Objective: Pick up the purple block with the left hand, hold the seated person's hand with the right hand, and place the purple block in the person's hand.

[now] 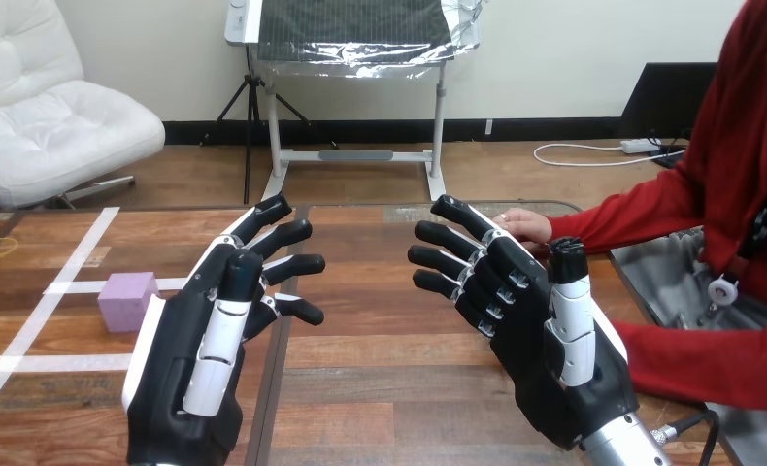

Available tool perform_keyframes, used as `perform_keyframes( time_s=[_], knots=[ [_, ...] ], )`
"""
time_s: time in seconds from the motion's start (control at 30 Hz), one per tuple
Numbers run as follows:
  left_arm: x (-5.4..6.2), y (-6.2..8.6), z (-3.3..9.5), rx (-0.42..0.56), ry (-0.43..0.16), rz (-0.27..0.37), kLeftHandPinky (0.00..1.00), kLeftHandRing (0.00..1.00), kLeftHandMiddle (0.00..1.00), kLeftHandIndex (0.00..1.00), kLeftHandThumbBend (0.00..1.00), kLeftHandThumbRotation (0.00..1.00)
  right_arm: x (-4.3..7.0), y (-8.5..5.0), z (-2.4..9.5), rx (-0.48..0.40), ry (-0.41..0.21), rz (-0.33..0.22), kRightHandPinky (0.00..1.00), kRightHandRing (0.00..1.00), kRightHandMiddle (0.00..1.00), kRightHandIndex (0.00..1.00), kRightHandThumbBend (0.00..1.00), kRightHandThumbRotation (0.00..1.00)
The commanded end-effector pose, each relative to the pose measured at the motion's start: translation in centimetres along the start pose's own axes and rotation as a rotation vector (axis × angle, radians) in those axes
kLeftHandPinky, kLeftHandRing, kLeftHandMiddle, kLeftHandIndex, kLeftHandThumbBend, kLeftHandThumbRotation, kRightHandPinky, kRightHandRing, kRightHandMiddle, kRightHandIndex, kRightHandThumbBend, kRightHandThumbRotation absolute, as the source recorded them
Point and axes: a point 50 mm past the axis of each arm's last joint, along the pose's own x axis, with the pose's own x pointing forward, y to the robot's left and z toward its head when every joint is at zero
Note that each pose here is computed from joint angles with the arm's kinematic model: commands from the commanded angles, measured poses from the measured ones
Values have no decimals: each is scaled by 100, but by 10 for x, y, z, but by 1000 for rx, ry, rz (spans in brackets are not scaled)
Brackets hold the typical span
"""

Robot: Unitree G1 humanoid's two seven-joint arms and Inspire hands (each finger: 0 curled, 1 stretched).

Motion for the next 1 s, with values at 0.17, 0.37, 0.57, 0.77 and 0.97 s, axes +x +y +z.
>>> perform_keyframes(
  time_s=[0.17,0.37,0.57,0.77,0.97],
  knots=[
    [16,-1,12,22,-92,-5,49,70,78,81,59,83,15,1,21,-38,-91,37,83,83,85,88,75,100],
    [23,6,10,60,-103,-4,50,69,77,80,56,82,15,1,21,-38,-92,37,82,83,85,88,74,100],
    [33,19,10,142,-111,7,52,70,76,77,56,79,15,1,21,-38,-90,38,82,83,85,88,74,100],
    [46,33,14,250,-134,24,52,69,75,76,58,79,15,1,21,-36,-89,39,82,83,85,88,75,100],
    [61,49,17,358,-154,52,49,68,74,73,55,79,15,0,20,-34,-87,42,82,84,85,88,75,100]
  ],
)
